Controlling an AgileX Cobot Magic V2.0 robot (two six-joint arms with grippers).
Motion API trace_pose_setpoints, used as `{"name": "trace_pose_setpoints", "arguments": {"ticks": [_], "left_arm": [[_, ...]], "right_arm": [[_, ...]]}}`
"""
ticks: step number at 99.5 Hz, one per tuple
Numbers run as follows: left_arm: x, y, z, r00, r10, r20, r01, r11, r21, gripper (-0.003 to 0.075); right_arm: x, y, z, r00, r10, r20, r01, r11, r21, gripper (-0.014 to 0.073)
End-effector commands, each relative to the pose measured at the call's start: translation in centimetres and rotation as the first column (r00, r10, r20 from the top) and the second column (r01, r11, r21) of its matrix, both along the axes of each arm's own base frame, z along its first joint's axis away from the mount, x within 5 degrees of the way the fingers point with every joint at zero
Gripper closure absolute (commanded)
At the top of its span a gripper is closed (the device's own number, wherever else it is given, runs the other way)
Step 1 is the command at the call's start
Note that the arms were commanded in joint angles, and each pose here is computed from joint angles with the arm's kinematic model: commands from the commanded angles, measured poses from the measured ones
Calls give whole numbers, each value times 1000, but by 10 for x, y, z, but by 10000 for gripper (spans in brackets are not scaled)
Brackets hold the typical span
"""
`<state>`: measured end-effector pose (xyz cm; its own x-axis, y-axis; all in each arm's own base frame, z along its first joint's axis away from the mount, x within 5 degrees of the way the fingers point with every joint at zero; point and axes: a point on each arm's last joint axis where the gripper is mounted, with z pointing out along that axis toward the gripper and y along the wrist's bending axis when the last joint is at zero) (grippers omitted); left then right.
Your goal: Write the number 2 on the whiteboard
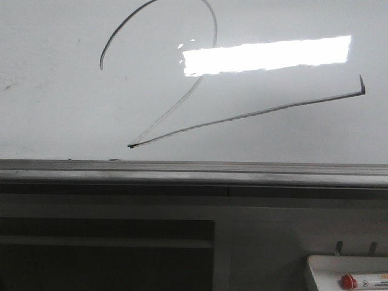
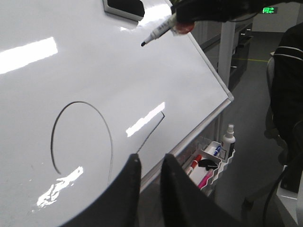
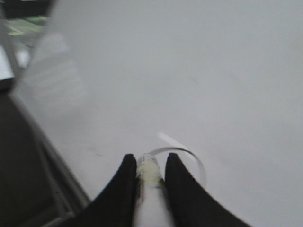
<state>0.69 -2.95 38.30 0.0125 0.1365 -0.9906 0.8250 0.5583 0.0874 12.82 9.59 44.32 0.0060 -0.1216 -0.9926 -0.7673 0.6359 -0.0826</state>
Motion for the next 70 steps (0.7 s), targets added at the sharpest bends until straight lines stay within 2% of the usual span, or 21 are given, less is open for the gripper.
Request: {"name": "trace_pose_setpoints", "arguments": {"ticks": [1, 7, 14, 28, 40, 70], "left_arm": [[10, -14, 17, 997, -37, 69, 40, 998, -42, 441], [17, -26, 20, 993, -81, 85, 81, 997, 2, 324], [24, -39, 26, 988, -132, 84, 129, 991, 43, 275], [36, -61, 36, 972, -227, 53, 217, 964, 152, 319], [44, -74, 40, 964, -267, -9, 264, 944, 199, 354], [60, -94, 28, 945, -299, -132, 324, 907, 269, 412]], "right_arm": [[-16, 16, 15, 986, 150, 71, -153, 988, 26, 655], [-16, 27, 9, 974, 216, 63, -216, 976, -15, 655], [-14, 41, 2, 958, 284, 27, -283, 958, -45, 655], [-10, 69, -13, 924, 380, -47, -382, 922, -69, 655], [-12, 88, -22, 894, 440, -88, -446, 891, -82, 655], [-24, 106, -23, 870, 489, -56, -492, 867, -80, 655]]}}
